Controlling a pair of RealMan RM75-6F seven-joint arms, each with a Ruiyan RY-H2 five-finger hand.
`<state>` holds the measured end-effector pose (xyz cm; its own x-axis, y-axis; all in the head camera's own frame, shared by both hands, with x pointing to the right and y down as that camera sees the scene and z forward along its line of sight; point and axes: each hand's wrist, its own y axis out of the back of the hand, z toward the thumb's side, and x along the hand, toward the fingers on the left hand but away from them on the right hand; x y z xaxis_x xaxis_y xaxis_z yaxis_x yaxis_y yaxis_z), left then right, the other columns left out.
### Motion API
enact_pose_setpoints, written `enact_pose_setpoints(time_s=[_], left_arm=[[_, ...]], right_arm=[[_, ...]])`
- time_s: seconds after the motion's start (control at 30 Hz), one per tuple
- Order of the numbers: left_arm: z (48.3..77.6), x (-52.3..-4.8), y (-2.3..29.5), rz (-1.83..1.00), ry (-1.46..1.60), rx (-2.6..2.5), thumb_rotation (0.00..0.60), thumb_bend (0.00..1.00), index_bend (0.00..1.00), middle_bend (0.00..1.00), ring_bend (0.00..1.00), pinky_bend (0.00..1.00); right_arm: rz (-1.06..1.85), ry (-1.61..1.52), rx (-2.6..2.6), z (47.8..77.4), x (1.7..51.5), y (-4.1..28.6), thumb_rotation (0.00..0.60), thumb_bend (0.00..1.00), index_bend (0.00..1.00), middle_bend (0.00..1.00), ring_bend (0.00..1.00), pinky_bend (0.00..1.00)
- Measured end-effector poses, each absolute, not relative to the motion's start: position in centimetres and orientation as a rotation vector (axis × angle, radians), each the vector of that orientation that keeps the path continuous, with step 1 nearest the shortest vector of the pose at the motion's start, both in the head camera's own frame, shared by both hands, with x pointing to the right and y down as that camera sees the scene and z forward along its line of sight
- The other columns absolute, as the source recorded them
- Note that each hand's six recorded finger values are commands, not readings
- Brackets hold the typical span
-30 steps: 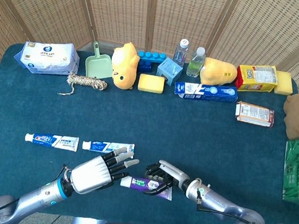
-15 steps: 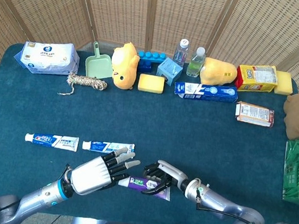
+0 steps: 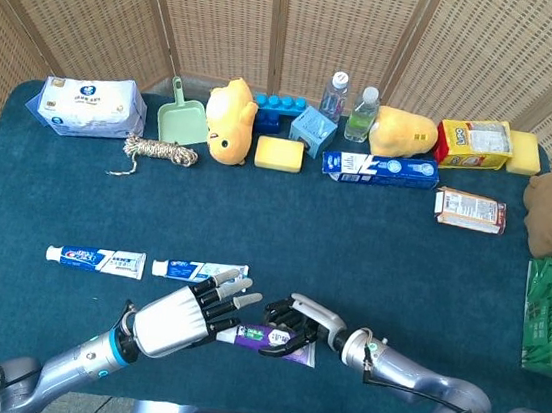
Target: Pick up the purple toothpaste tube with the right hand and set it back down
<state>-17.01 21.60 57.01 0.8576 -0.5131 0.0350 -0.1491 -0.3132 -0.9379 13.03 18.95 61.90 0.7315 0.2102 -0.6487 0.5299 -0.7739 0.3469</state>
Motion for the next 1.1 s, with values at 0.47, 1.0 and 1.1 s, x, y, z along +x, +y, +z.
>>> enact_pose_setpoints(time_s=[0.47,1.0,1.1], left_arm=[[56.1,-17.4,20.8,-0.367,0.547,-1.847,0.6,0.24,0.21,0.11,0.09,0.13],[55.2,-16.6,20.2,-0.329,0.589,-1.841,0.6,0.24,0.26,0.12,0.09,0.13],[55.1,-16.4,20.2,-0.323,0.593,-1.844,0.6,0.24,0.29,0.13,0.09,0.13]], right_arm=[[-0.706,0.579,2.325,61.4,13.0,18.4,0.6,0.33,0.87,0.75,0.69,0.78],[-0.598,0.502,2.277,61.2,13.2,18.4,0.6,0.33,0.87,0.75,0.7,0.78],[-0.593,0.491,2.275,61.2,13.3,18.3,0.6,0.33,0.87,0.75,0.7,0.78]])
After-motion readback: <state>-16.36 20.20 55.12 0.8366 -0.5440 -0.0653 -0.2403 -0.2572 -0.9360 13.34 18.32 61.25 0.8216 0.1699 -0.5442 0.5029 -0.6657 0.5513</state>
